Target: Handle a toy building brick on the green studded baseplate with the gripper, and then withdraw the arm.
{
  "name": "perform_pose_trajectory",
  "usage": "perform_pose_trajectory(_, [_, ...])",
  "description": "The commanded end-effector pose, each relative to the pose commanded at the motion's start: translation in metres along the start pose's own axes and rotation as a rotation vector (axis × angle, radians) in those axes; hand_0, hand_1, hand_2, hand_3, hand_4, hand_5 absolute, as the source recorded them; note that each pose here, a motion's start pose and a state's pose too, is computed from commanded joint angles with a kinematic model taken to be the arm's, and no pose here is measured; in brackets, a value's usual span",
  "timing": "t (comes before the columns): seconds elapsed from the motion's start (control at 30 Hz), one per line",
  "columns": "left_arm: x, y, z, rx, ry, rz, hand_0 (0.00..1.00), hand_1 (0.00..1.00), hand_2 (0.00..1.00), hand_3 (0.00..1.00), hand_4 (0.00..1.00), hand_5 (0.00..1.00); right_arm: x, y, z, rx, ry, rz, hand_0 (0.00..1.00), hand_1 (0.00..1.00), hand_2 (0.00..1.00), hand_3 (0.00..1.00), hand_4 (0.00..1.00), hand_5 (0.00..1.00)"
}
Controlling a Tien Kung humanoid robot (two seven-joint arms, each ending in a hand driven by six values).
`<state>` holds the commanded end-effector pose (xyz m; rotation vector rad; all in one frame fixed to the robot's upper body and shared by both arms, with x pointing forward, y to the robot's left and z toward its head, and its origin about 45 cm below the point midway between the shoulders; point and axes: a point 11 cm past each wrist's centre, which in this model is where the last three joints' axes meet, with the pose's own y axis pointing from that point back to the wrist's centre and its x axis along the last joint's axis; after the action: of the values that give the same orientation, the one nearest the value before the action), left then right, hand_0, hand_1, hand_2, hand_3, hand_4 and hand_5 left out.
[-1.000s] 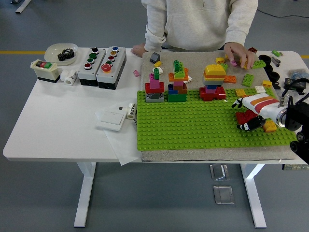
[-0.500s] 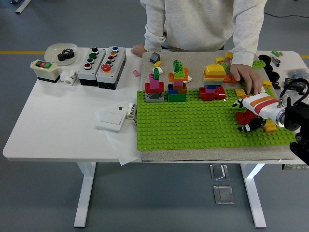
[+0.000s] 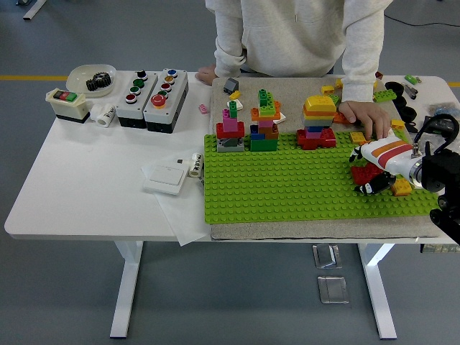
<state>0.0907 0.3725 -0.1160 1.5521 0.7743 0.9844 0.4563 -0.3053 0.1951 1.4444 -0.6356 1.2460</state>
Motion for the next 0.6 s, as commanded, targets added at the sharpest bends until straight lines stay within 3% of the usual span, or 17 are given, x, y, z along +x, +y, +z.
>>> perform_pose_trajectory(0.6, [-0.0001,-0.0002,-0.0011,0.003,-0.004,0.001,0.798,0.657,0.581,0.531,0.525,0.495,-0.0031,-0.0008,0.0002,-0.002,-0.006,-0.019,0.59,0.629,0.628,0.611,0.789,0.349])
